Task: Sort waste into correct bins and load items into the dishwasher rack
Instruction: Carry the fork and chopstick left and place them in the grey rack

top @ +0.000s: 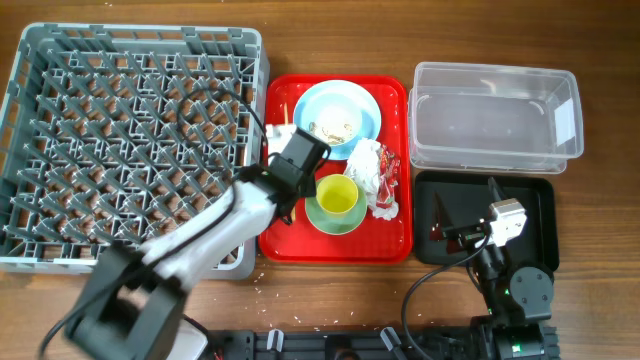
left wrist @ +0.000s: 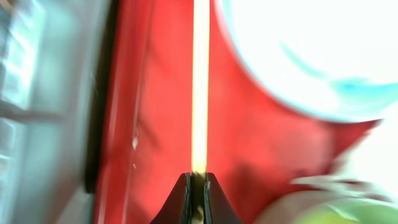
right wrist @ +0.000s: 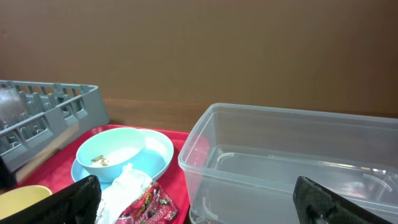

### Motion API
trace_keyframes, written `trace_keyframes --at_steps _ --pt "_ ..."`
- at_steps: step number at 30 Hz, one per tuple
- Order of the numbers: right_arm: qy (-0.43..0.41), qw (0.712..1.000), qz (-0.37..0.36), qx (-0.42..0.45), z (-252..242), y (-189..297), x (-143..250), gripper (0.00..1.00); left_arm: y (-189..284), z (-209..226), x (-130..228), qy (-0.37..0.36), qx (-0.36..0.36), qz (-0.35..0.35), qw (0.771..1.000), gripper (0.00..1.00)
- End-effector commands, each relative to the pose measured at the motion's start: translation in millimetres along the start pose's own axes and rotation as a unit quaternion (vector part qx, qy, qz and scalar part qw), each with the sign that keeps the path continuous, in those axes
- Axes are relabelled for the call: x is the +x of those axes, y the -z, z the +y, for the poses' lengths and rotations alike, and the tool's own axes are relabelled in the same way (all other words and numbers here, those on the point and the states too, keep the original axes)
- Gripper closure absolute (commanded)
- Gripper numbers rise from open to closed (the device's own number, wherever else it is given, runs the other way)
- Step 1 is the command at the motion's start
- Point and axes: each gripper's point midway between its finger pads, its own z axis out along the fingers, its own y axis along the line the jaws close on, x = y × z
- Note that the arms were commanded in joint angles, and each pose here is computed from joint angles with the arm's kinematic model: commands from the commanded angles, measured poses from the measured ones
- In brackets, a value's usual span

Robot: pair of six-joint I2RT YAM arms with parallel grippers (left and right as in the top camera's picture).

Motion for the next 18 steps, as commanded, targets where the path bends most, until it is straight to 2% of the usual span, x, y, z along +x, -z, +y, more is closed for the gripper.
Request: trace_keyframes --at_steps 1,4,6,9,10,13,18 --pt "0.004 1.0 -0.002 0.005 -1.9 0.0 -0.8 0.0 67.1 19.6 -63.3 -0.033 -0.032 -0.135 0.99 0.96" --pt "0.004 1.0 -0.002 0.005 -1.8 0.0 -0.8 0.0 111.2 63.1 -83.7 -0.067 -0.133 -0.2 0.968 0.96" --pt "0.004 1.0 -0.002 0.005 -1.8 0.0 -0.8 0.0 115.1 73.2 -85.4 -0.104 -0.157 -0.195 0.962 0.96" --pt "0.004 1.0 -0.002 0.005 -1.8 0.0 -0.8 0.0 95.2 95.1 -72.0 -0.112 -0.192 -0.151 0.963 0.96" --pt "0.004 1.0 -0.002 0.005 -1.8 0.0 -0.8 0.0 87.5 101.0 -66.5 -0.113 -0.199 -0.137 0.964 0.96" --pt "0.004 1.0 -0.002 0.005 -1.8 0.0 -0.8 0.0 58.9 97.5 -43.6 -0.115 -0.155 -0.077 0.978 0.96" --pt "0.004 1.0 -0.002 0.005 -1.8 0.0 -0.8 0.0 50.5 112.9 -39.8 -0.063 -0.162 -0.059 0.983 0.96"
